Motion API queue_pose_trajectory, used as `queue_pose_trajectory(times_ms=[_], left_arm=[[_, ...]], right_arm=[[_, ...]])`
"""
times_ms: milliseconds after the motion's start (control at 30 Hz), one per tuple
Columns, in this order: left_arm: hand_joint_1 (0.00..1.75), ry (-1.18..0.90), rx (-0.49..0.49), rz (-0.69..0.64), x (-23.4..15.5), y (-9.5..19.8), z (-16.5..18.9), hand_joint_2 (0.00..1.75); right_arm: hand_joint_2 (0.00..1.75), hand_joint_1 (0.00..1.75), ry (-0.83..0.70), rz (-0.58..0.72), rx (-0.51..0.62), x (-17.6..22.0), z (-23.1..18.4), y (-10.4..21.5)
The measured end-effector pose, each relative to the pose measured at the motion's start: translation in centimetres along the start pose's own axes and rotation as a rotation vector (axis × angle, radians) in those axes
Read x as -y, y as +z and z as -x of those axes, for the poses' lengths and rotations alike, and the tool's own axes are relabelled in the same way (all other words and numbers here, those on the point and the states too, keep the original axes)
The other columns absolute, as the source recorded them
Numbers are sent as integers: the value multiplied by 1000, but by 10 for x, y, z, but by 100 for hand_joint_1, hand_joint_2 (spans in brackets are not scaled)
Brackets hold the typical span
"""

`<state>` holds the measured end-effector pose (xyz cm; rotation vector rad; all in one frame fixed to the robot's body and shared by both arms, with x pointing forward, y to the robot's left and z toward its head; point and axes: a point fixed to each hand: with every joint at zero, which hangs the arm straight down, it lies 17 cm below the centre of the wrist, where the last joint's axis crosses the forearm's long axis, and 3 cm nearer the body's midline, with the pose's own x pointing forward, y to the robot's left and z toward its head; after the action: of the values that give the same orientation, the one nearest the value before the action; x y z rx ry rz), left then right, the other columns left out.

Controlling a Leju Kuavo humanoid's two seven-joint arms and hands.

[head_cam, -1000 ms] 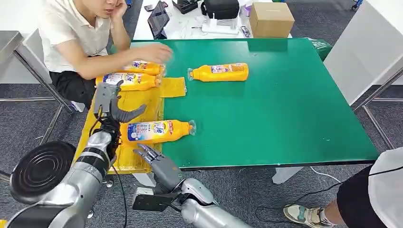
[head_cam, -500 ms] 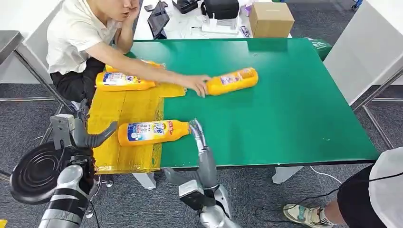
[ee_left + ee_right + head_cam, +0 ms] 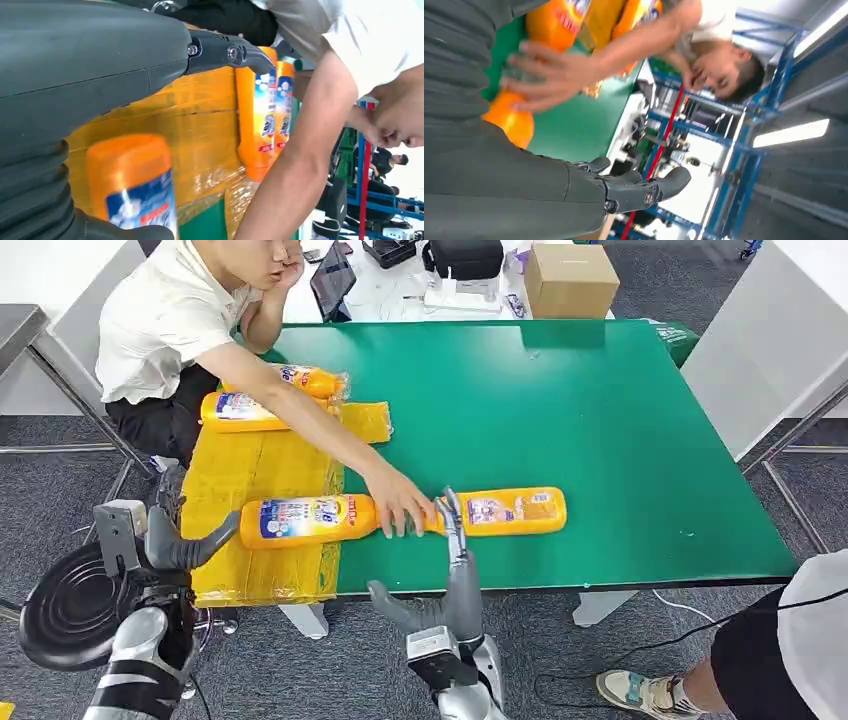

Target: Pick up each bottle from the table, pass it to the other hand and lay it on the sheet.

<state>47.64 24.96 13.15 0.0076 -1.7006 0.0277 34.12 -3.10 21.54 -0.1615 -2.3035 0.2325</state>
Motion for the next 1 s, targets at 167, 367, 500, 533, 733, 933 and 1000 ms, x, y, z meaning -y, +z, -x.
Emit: queue_pose_trajectory(times_ms=[167,367,500,533,733,933,1000], left_arm=[[0,2,1,0,0,5,0,175],[0,6,-2,36,7,27,3,175],[0,-18,-6,61,12,49,7,175],[0,-26,-8,70,14,54,8,175],[0,-44,-15,105,23,64,6,175],[0,-37,-18,125,33,68,5,175],[0,-36,-20,131,35,70,5,175]], right_arm=[[175,0,8,24,-9,9,2,1],[175,0,275,-76,115,10,-1,10],[175,0,645,-226,106,24,49,23],[175,0,714,-245,52,36,70,29],[175,0,886,-289,-161,84,143,49],[175,0,987,-318,-307,127,192,42],[175,0,1015,-354,-342,135,205,42]])
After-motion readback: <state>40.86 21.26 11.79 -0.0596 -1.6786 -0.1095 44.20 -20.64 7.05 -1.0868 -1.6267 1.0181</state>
